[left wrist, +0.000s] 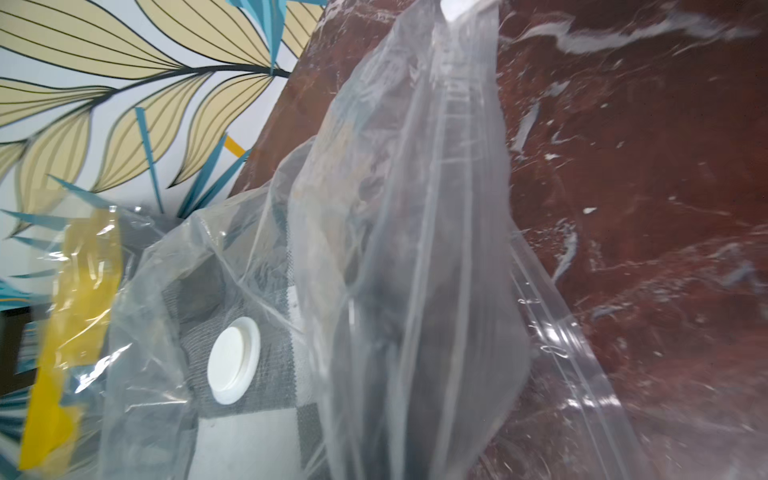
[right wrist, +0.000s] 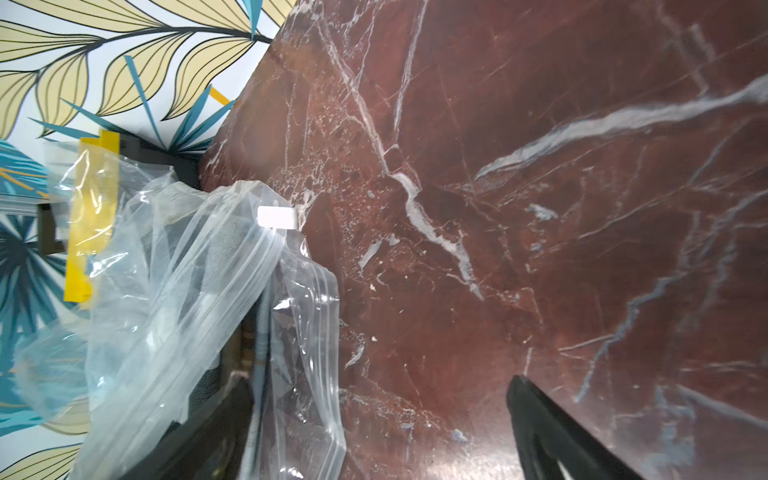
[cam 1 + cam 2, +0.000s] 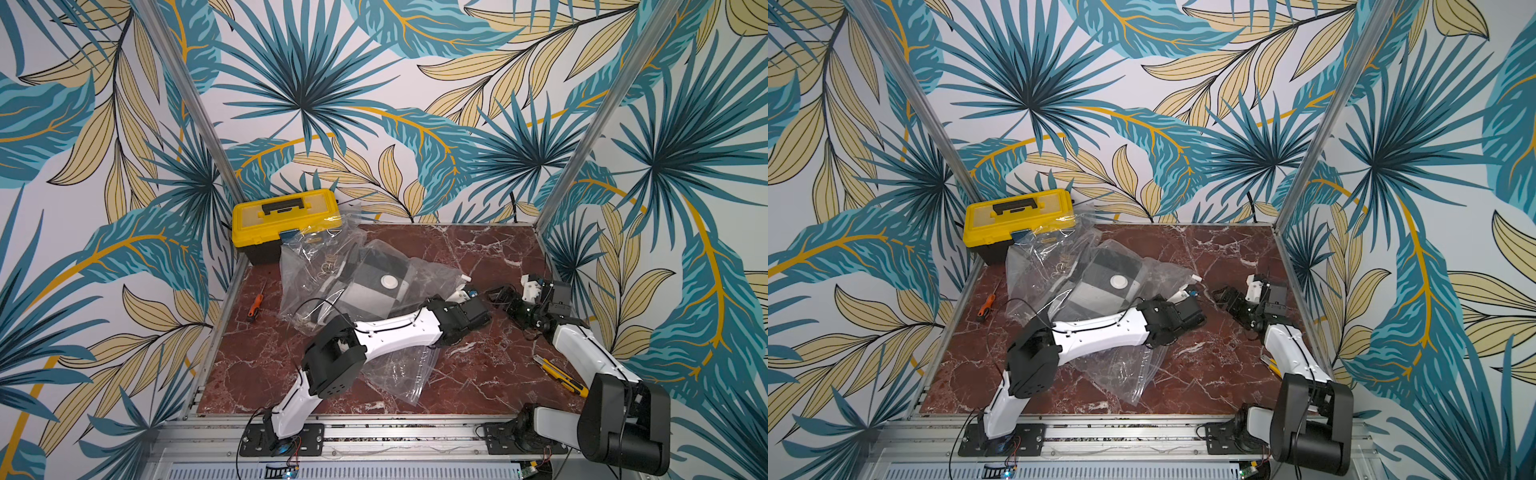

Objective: Take the blanket out of the vacuum bag
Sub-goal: Open the vacuum bag at the center of the board.

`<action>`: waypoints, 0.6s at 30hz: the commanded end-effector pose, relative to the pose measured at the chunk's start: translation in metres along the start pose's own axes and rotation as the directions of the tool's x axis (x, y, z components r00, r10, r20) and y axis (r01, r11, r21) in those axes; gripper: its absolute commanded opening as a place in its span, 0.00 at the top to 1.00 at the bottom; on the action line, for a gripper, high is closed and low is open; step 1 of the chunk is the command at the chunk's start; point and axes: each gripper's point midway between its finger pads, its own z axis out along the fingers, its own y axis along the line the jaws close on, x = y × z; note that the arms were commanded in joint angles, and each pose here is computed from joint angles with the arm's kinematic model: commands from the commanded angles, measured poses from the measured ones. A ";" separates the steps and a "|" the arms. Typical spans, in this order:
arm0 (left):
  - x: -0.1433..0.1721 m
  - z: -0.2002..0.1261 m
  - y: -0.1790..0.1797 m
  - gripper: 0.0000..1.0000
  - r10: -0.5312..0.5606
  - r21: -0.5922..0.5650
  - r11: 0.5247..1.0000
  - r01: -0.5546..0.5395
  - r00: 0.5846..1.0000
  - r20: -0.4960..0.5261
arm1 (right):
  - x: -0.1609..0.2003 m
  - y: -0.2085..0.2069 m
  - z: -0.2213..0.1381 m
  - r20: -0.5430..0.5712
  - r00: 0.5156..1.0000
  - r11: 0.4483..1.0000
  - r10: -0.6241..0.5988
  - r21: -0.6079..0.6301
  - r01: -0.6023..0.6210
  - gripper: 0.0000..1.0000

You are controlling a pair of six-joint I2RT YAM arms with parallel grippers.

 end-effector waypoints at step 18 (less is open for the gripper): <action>-0.078 -0.019 0.080 1.00 -0.357 0.418 0.876 0.240 0.906 0.228 | 0.038 0.168 0.018 -0.066 0.988 0.889 -0.142 -0.448 0.098 0.10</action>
